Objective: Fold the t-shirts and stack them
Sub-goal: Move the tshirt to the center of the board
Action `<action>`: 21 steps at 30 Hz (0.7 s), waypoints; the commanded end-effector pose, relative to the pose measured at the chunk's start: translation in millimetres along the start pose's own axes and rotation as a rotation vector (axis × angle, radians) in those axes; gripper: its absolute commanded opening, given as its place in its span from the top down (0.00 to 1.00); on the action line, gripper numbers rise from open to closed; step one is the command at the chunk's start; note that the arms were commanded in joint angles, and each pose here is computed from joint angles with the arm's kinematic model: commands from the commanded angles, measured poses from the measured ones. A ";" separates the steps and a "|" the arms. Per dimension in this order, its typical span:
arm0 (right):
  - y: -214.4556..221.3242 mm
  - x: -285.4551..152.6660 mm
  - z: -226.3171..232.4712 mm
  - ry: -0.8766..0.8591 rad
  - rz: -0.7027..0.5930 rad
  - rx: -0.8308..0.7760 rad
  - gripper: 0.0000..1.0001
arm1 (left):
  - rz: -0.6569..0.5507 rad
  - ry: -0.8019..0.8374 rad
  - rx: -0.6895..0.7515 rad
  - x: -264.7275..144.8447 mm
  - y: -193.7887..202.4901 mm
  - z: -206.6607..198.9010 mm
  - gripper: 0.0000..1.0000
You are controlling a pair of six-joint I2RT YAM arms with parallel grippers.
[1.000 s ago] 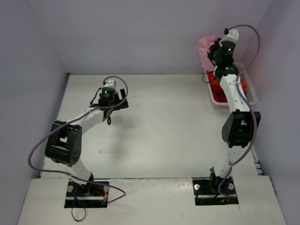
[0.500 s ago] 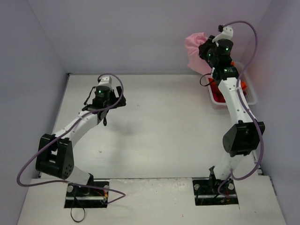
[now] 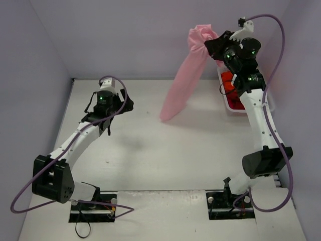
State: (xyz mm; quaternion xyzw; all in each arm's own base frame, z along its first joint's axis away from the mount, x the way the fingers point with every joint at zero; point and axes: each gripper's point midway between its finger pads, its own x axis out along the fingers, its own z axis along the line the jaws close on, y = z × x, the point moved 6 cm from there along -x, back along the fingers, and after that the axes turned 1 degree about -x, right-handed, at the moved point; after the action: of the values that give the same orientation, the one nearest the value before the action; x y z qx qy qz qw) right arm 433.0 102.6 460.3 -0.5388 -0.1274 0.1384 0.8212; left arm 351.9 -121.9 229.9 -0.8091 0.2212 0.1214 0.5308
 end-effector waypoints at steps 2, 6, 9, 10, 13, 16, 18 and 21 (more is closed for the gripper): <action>-54.4 -39.5 52.0 -0.192 -0.125 -0.008 1.00 | -0.114 0.088 -0.035 -22.1 -37.6 -24.0 0.23; -44.0 -49.9 63.0 -0.284 -0.065 0.012 1.00 | -0.122 0.105 -0.039 -29.1 -40.9 -27.1 0.24; -27.6 -54.4 69.8 -0.336 -0.005 0.032 1.00 | -0.133 0.124 -0.043 -34.5 -44.7 -30.5 0.24; -18.5 -55.9 73.9 -0.351 0.017 0.041 1.00 | -0.135 0.126 -0.043 -35.2 -45.5 -31.1 0.24; -2.1 -62.9 87.0 -0.384 0.052 0.040 1.00 | -0.146 0.139 -0.053 -38.9 -48.9 -33.7 0.25; 27.2 -67.7 100.0 -0.398 0.108 0.046 1.00 | -0.153 0.150 -0.065 -40.1 -49.2 -34.9 0.27; 48.6 -71.2 105.1 -0.401 0.148 0.048 1.00 | -0.159 0.165 -0.073 -41.1 -49.1 -36.4 0.27; 69.8 -72.8 105.6 -0.382 0.188 0.059 1.00 | -0.152 0.187 -0.074 -43.9 -49.1 -39.4 0.27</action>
State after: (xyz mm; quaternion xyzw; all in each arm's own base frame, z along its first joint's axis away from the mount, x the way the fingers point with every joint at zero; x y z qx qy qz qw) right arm 335.4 192.4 405.7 -0.4792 -0.1720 0.3531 0.7850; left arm 336.6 -125.8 262.1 -0.8329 0.2212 0.0787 0.5012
